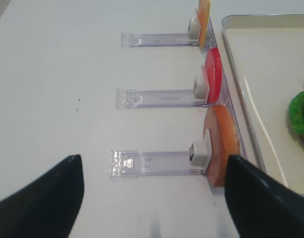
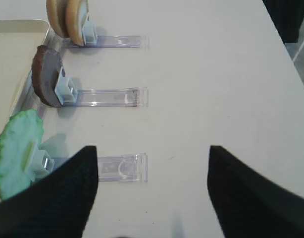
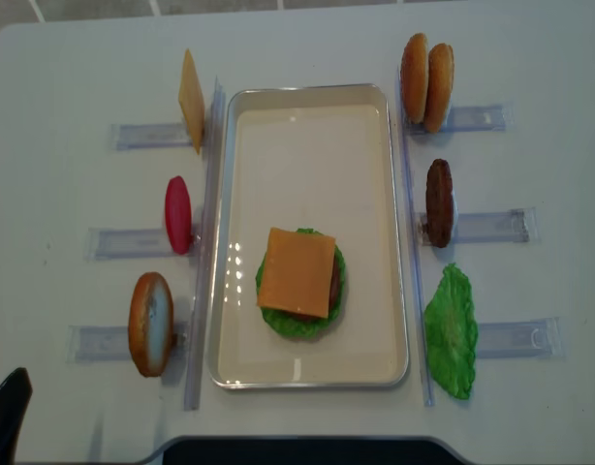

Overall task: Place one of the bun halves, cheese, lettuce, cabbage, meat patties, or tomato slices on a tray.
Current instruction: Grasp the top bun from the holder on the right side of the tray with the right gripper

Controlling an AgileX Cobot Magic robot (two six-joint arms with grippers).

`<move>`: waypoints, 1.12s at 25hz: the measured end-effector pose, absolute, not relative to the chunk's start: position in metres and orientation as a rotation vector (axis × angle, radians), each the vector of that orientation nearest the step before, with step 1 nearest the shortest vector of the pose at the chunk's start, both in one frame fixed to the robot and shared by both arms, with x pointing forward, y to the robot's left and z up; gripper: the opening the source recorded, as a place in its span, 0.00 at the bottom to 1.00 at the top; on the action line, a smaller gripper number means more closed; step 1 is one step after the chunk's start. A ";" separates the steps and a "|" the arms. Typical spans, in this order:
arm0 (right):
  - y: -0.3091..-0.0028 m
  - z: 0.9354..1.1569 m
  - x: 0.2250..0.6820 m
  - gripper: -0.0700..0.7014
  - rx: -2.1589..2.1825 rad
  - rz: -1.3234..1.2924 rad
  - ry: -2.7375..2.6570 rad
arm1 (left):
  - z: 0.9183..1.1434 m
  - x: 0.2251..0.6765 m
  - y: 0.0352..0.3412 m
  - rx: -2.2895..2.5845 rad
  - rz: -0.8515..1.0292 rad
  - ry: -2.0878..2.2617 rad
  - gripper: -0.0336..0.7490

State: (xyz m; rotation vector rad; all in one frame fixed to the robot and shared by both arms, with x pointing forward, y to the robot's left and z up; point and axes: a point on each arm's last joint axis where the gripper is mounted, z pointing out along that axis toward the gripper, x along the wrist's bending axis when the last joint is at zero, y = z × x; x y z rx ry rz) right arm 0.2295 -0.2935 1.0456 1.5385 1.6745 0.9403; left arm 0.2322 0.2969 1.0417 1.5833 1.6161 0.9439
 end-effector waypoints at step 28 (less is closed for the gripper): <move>-0.291 1.073 0.322 0.71 1.806 0.679 1.934 | 1.042 0.232 0.297 1.583 0.944 1.616 0.93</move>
